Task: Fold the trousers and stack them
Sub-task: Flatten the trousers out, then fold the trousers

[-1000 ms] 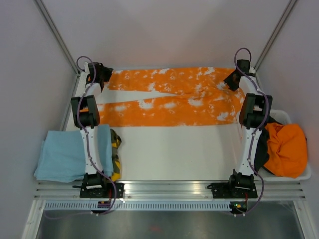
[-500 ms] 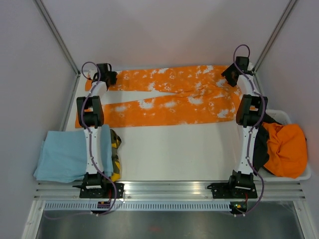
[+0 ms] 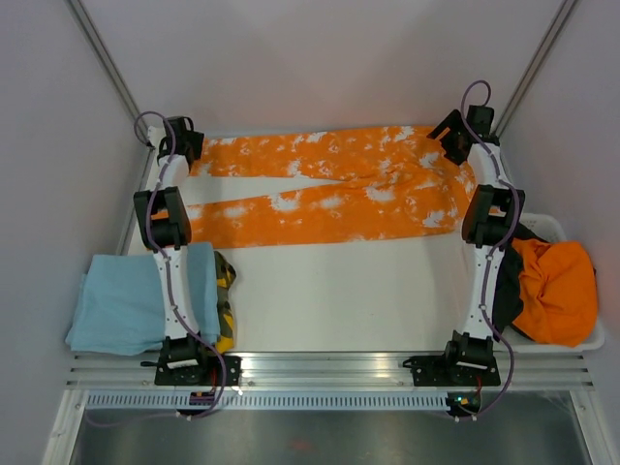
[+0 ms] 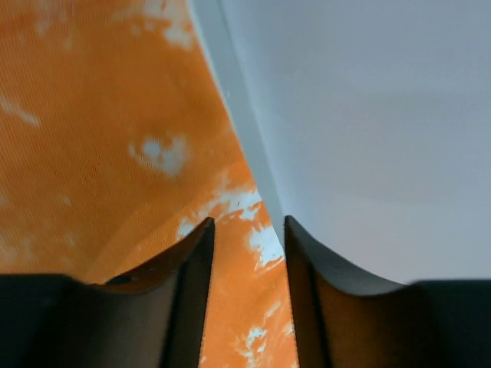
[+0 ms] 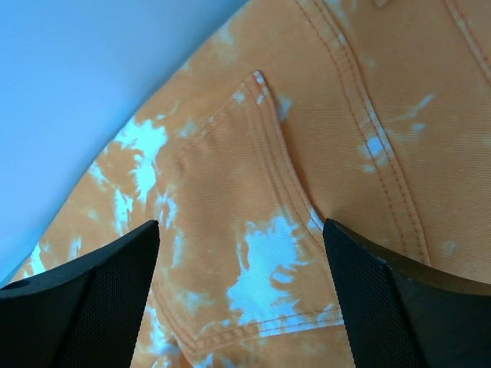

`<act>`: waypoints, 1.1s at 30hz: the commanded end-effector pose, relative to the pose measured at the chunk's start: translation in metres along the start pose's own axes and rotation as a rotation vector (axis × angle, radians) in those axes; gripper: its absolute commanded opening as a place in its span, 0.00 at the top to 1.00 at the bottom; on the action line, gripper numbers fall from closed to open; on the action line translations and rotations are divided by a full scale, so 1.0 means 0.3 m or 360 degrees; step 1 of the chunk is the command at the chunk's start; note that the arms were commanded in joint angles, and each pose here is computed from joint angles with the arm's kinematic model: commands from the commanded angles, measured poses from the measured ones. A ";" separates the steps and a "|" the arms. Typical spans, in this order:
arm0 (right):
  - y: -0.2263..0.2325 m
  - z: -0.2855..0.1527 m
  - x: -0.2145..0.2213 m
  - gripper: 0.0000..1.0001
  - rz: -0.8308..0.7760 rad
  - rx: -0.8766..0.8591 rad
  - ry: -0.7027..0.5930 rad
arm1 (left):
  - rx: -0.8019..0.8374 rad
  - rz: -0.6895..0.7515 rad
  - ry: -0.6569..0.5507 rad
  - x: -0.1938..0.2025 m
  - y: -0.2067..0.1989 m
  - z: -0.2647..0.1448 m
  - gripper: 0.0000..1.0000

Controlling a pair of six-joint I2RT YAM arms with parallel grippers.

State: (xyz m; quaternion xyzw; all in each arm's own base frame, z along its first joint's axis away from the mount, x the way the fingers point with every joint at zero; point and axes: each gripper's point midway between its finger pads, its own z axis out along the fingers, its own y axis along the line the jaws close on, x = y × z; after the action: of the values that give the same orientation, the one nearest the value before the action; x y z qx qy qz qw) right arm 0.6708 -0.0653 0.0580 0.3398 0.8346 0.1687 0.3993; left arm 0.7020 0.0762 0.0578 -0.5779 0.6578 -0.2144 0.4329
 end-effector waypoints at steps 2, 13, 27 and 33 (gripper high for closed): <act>0.242 -0.279 -0.253 0.02 -0.0125 -0.0221 -0.0299 | 0.0359 0.0478 -0.0056 -0.108 -0.301 -0.200 0.46; 0.102 -0.449 -0.174 0.02 -0.0166 0.0109 -0.0228 | -0.0553 0.0574 -0.0139 -0.259 0.058 -0.689 0.16; 0.047 -0.414 -0.105 0.02 -0.0139 0.0163 -0.0127 | -0.1477 0.0066 -0.0168 -0.301 0.671 -1.012 0.08; 0.006 -0.424 -0.084 0.02 -0.0087 0.0245 -0.0126 | -0.1642 0.0019 -0.0109 -0.277 0.804 -1.038 0.11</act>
State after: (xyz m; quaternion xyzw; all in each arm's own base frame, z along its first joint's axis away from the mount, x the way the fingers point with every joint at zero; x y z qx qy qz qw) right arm 0.5856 -0.0754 0.1407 0.3369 0.8475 0.0942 0.3992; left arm 0.3215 0.1433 0.0606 -0.6971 0.6901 0.1550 0.1173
